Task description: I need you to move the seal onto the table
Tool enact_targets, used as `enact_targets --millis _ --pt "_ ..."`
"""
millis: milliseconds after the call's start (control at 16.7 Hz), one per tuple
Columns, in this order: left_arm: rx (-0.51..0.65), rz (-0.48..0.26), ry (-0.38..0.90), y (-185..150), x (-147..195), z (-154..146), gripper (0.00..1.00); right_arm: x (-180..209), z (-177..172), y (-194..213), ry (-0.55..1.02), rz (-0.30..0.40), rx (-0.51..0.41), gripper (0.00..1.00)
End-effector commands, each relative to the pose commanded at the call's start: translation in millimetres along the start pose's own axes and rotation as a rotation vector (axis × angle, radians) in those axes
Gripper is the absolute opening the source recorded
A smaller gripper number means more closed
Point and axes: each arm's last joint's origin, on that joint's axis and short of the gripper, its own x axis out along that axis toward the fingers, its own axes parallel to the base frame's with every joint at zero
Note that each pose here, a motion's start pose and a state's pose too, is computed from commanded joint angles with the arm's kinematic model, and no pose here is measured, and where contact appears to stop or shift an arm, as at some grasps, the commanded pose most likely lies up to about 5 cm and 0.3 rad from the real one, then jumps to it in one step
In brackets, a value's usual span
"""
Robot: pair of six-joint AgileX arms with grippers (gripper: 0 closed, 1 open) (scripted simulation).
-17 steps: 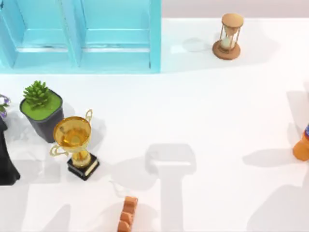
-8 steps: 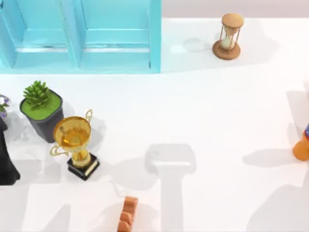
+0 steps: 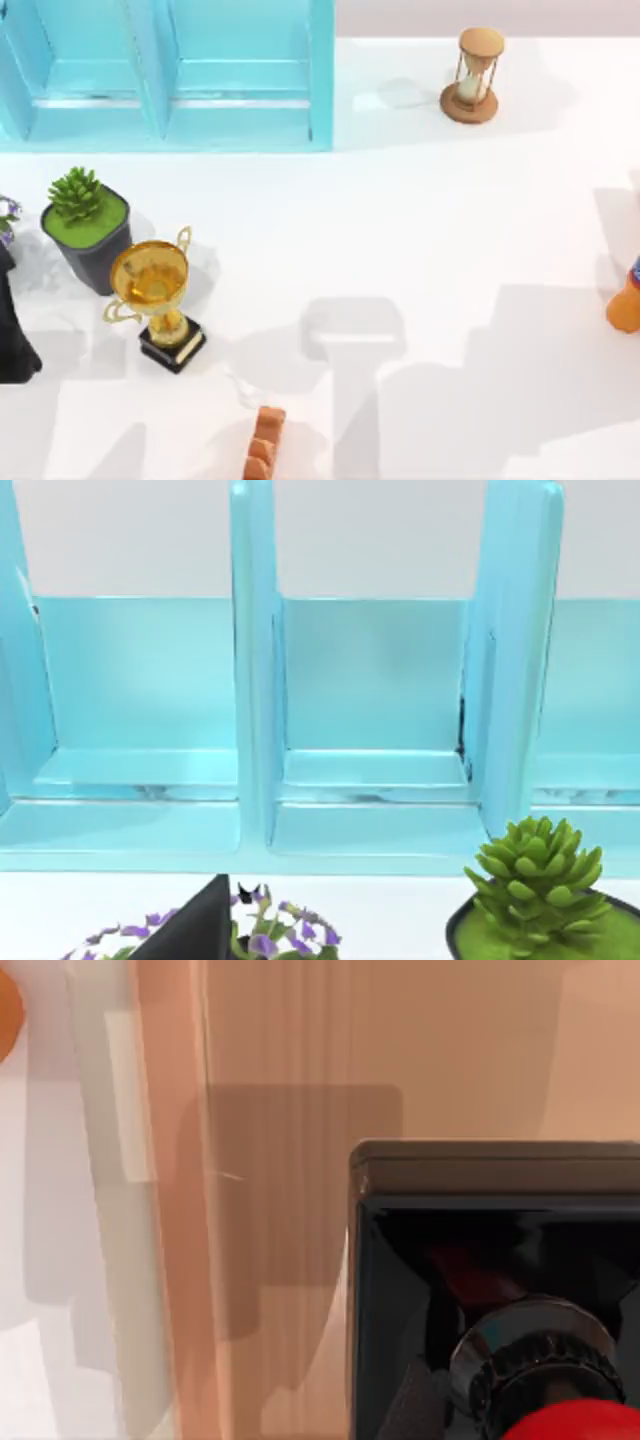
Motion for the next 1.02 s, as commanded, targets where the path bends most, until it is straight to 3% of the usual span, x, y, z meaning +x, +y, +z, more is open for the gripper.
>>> enact_targets --millis 240,420,780,1020 --pt "0.000 0.000 0.000 0.0 0.0 0.0 1.00 -58.4 -8.8 64.7 0.025 0.001 0.007 0.00" --pt "0.000 0.000 0.000 0.0 0.0 0.0 1.00 -87.0 -21.5 90.2 -0.001 -0.004 0.008 0.00" --pt "0.000 0.000 0.000 0.0 0.0 0.0 1.00 -88.8 -22.1 92.0 -0.005 -0.001 0.012 0.00" --pt "0.000 0.000 0.000 0.0 0.0 0.0 1.00 -102.1 -3.7 124.6 -0.146 0.034 -0.018 0.00"
